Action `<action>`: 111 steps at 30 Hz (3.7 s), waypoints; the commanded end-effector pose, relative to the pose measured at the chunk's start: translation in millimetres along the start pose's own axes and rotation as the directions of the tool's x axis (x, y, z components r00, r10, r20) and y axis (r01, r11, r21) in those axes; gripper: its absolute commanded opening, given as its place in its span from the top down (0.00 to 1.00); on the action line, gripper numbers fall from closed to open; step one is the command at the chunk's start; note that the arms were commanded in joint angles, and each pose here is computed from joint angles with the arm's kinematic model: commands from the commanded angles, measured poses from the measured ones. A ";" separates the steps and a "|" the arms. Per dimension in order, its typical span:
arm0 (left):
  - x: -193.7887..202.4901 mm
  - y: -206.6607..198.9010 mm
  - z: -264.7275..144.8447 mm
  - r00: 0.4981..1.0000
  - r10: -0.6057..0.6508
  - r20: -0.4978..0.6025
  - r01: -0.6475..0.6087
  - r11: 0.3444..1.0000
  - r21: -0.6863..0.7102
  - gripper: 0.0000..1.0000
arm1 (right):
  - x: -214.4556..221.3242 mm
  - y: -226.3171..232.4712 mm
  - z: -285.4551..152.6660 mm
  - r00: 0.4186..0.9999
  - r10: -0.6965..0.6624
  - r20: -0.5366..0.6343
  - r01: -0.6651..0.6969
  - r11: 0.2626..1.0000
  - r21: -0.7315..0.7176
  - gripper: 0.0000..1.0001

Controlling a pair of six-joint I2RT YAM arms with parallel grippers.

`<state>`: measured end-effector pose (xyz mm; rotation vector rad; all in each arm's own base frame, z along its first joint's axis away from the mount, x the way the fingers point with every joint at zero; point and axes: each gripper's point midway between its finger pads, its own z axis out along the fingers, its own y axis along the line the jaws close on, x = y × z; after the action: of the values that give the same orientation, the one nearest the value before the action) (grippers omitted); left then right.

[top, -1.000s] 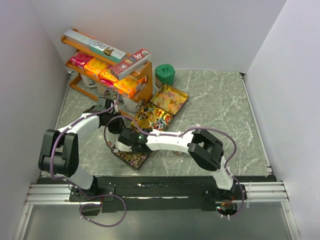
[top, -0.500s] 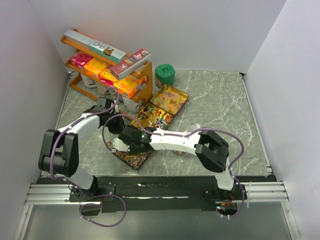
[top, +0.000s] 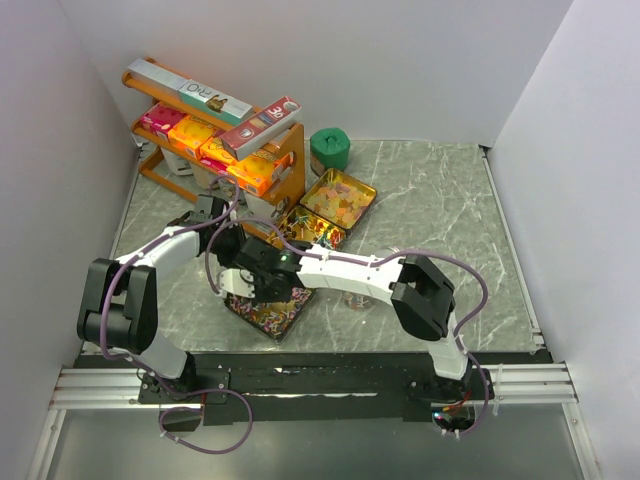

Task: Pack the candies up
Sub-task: Scoop the fake candies from the storage box, then place the fake candies in the packing bottle.

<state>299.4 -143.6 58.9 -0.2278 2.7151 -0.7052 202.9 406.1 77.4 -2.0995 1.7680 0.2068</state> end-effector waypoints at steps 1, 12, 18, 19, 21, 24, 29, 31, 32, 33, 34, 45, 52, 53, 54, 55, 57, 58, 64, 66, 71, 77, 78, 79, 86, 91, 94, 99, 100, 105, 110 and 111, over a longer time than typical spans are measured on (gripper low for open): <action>-6.0 -13.5 2.4 1.000 -0.004 0.007 0.003 0.999 0.034 0.99 | -4.8 13.9 9.4 0.999 -0.045 0.013 0.045 0.999 -0.023 1.00; -6.5 -12.8 0.8 1.000 -0.008 0.006 0.007 1.000 0.023 0.99 | -38.2 38.2 37.5 0.981 0.141 0.133 -0.115 0.976 -0.186 1.00; -3.7 -11.8 0.7 1.000 -0.012 0.003 0.012 1.000 0.023 0.99 | -22.6 23.7 40.9 0.946 0.280 0.164 -0.254 0.954 -0.160 1.00; -3.9 -11.2 0.9 1.000 -0.011 0.003 0.011 1.000 0.020 0.99 | -23.2 20.7 36.6 0.940 0.291 0.179 -0.264 0.951 -0.158 1.00; -4.7 -10.8 0.5 1.000 -0.008 0.005 0.008 1.000 0.016 0.99 | -17.8 13.4 36.1 0.927 0.316 0.204 -0.292 0.946 -0.142 1.00; -6.8 -10.5 -1.0 1.000 -0.005 0.014 0.004 1.000 0.008 0.99 | -18.9 6.3 28.1 0.913 0.307 0.271 -0.289 0.952 -0.103 1.00; -8.7 -10.0 -2.4 1.000 -0.003 0.023 0.003 1.000 0.001 0.99 | -16.0 0.6 20.3 0.911 0.297 0.288 -0.291 0.955 -0.064 1.00; -9.3 -8.7 -2.5 1.000 0.000 0.025 0.001 1.000 -0.007 0.94 | -10.2 0.8 19.4 0.916 0.294 0.272 -0.291 0.955 -0.053 1.00; -10.6 -8.0 -3.4 0.999 0.002 0.032 -0.002 1.000 -0.014 0.92 | -6.8 -1.9 18.7 0.919 0.294 0.264 -0.296 0.955 -0.035 1.00; -11.3 -7.3 -3.9 0.999 0.004 0.037 -0.003 1.000 -0.016 0.88 | -3.9 0.1 18.7 0.921 0.293 0.257 -0.295 0.955 -0.033 1.00; -12.5 -8.1 -5.1 0.999 0.008 0.043 -0.008 1.000 -0.017 0.86 | -2.6 -1.4 13.9 0.920 0.291 0.261 -0.295 0.955 -0.024 1.00; -19.0 -8.0 -11.8 0.997 0.032 0.075 -0.029 0.999 -0.034 0.68 | 18.9 -11.7 -7.8 0.914 0.296 0.278 -0.321 0.946 0.049 1.00; -22.3 -8.6 -14.1 0.996 0.035 0.084 -0.032 0.999 -0.042 0.56 | 21.3 -10.4 -17.0 0.913 0.281 0.297 -0.311 0.948 0.058 1.00; -23.5 -9.5 -14.8 0.996 0.038 0.086 -0.034 0.999 -0.041 0.54 | 22.5 -8.3 -17.1 0.913 0.280 0.296 -0.310 0.949 0.056 1.00; -24.8 -10.9 -16.0 0.995 0.039 0.091 -0.036 0.999 -0.037 0.53 | 21.4 -9.3 -21.3 0.912 0.274 0.306 -0.307 0.950 0.063 1.00; -24.6 -10.6 -16.1 0.995 0.037 0.090 -0.034 0.999 -0.039 0.53 | 21.2 -8.5 -22.5 0.912 0.271 0.309 -0.304 0.950 0.064 1.00; -26.7 -12.5 -17.8 0.995 0.038 0.097 -0.035 0.999 -0.036 0.50 | 22.3 -9.7 -27.8 0.910 0.268 0.317 -0.305 0.950 0.072 1.00; -27.0 -12.9 -19.0 0.994 0.039 0.100 -0.036 0.999 -0.036 0.50 | 22.2 -9.1 -29.6 0.910 0.265 0.318 -0.302 0.950 0.074 1.00; -31.7 -16.1 -26.3 0.992 0.037 0.121 -0.032 0.999 -0.040 0.36 | 20.5 -13.5 -51.4 0.908 0.254 0.334 -0.305 0.946 0.108 1.00; -33.1 -15.4 -29.5 0.991 0.034 0.131 -0.027 0.998 -0.052 0.29 | 22.8 -13.4 -60.4 0.909 0.259 0.328 -0.311 0.943 0.117 1.00; -44.5 -16.3 -47.0 0.980 0.052 0.194 -0.036 0.995 -0.089 0.11 | 28.1 -13.0 -85.9 0.905 0.274 0.325 -0.333 0.932 0.142 1.00; -60.2 -20.3 -68.1 0.960 0.082 0.268 -0.051 0.991 -0.120 0.04 | 50.2 -9.7 -114.3 0.890 0.354 0.289 -0.413 0.893 0.180 1.00; -61.8 -21.8 -71.1 0.956 0.087 0.279 -0.055 0.991 -0.119 0.04 | 53.7 -7.9 -117.7 0.886 0.370 0.279 -0.427 0.886 0.179 1.00; -64.2 -21.2 -72.0 0.952 0.089 0.291 -0.055 0.991 -0.124 0.04 | 60.6 -6.4 -122.5 0.872 0.412 0.263 -0.463 0.869 0.176 1.00; -77.1 -27.2 -77.7 0.920 0.107 0.377 -0.074 0.992 -0.101 0.03 | 97.8 2.0 -156.9 0.798 0.564 0.210 -0.601 0.767 0.226 1.00; -78.8 -38.3 -83.1 0.897 0.112 0.428 -0.105 0.994 -0.040 0.04 | 135.6 15.1 -165.9 0.707 0.694 0.134 -0.698 0.655 0.289 1.00; -75.3 -37.2 -73.4 0.910 0.101 0.403 -0.098 0.995 -0.028 0.04 | 152.4 24.1 -171.3 0.652 0.748 0.128 -0.742 0.593 0.312 1.00; -65.1 -35.5 -63.1 0.923 0.087 0.376 -0.094 0.996 0.000 0.04 | 175.6 39.0 -171.6 0.566 0.819 0.100 -0.793 0.507 0.339 1.00; -62.9 -34.3 -60.4 0.925 0.083 0.370 -0.091 0.996 0.003 0.04 | 177.8 41.6 -172.7 0.557 0.825 0.099 -0.798 0.499 0.337 1.00; -60.1 -29.0 -54.8 0.929 0.064 0.365 -0.068 0.998 -0.004 0.03 | 191.0 58.2 -179.7 0.461 0.887 0.033 -0.840 0.424 0.338 1.00; -62.4 -26.1 -54.0 0.923 0.043 0.383 -0.042 0.999 -0.010 0.04 | 199.6 80.7 -187.4 0.379 0.924 -0.043 -0.870 0.372 0.324 1.00; -62.6 -26.0 -53.6 0.923 0.044 0.383 -0.043 0.999 -0.011 0.03 | 198.4 86.2 -186.3 0.360 0.931 -0.057 -0.881 0.359 0.309 1.00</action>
<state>333.6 -125.4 128.0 -0.2480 2.3841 -0.5606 151.1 148.7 151.1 -0.8296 2.6954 -0.0073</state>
